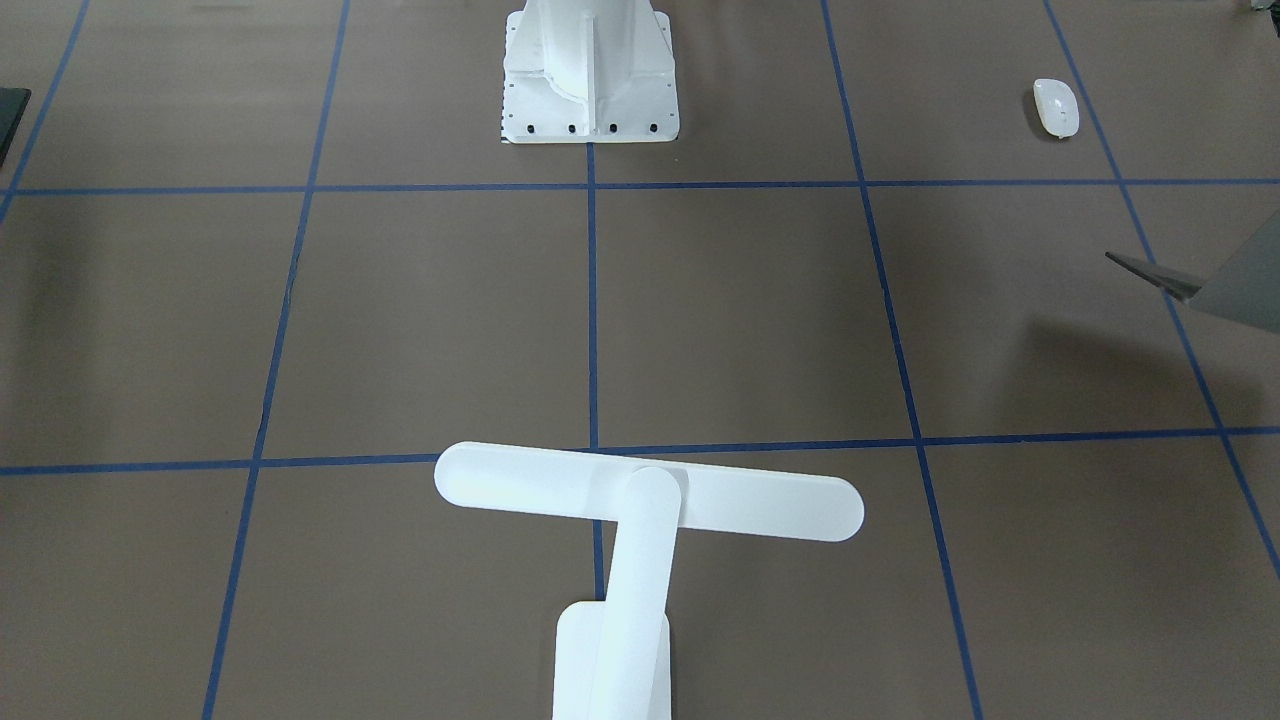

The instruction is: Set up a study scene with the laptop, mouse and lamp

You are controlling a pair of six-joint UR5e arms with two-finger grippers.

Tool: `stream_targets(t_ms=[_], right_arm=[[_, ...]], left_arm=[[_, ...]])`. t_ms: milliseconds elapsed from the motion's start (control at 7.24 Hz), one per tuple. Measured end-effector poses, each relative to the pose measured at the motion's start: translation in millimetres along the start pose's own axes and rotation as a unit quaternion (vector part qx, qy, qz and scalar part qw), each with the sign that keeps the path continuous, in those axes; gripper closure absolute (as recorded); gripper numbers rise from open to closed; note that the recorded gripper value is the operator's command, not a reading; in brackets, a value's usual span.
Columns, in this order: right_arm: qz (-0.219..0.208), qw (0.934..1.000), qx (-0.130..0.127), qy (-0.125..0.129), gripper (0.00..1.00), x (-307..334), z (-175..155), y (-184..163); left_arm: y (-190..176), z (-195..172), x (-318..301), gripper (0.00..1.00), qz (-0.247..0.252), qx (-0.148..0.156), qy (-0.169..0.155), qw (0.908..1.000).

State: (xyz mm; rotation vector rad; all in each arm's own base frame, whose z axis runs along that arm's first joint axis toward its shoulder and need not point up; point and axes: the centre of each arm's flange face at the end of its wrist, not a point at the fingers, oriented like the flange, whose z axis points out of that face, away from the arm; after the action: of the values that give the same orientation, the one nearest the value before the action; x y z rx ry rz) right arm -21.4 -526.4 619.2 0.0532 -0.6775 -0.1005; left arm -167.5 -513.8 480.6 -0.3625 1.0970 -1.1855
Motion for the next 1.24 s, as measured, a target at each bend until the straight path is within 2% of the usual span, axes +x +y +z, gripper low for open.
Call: stream_targets(t_ms=[414, 552, 829, 1243], right_arm=[[-0.001, 1.0000, -0.001, 0.000, 0.00, -1.1, 1.3, 0.0], [-0.002, 1.0000, -0.001, 0.000, 0.00, -1.8, 1.6, -0.2], [-0.002, 1.0000, -0.002, 0.000, 0.00, -1.9, 2.1, -0.2], [-0.002, 1.0000, -0.003, 0.000, 0.00, -1.8, 2.7, 0.0]], left_arm=[[108.1, 59.9, 112.8, 1.00, -0.038, -0.030, -0.022, 0.9986], [151.5, 80.1, 144.9, 1.00, -0.054, -0.029, -0.031, 0.9976], [241.2, 129.7, 189.1, 1.00, -0.083, -0.010, -0.041, 0.9957], [351.5, 204.1, 200.5, 1.00, -0.135, 0.002, -0.022, 0.9907]])
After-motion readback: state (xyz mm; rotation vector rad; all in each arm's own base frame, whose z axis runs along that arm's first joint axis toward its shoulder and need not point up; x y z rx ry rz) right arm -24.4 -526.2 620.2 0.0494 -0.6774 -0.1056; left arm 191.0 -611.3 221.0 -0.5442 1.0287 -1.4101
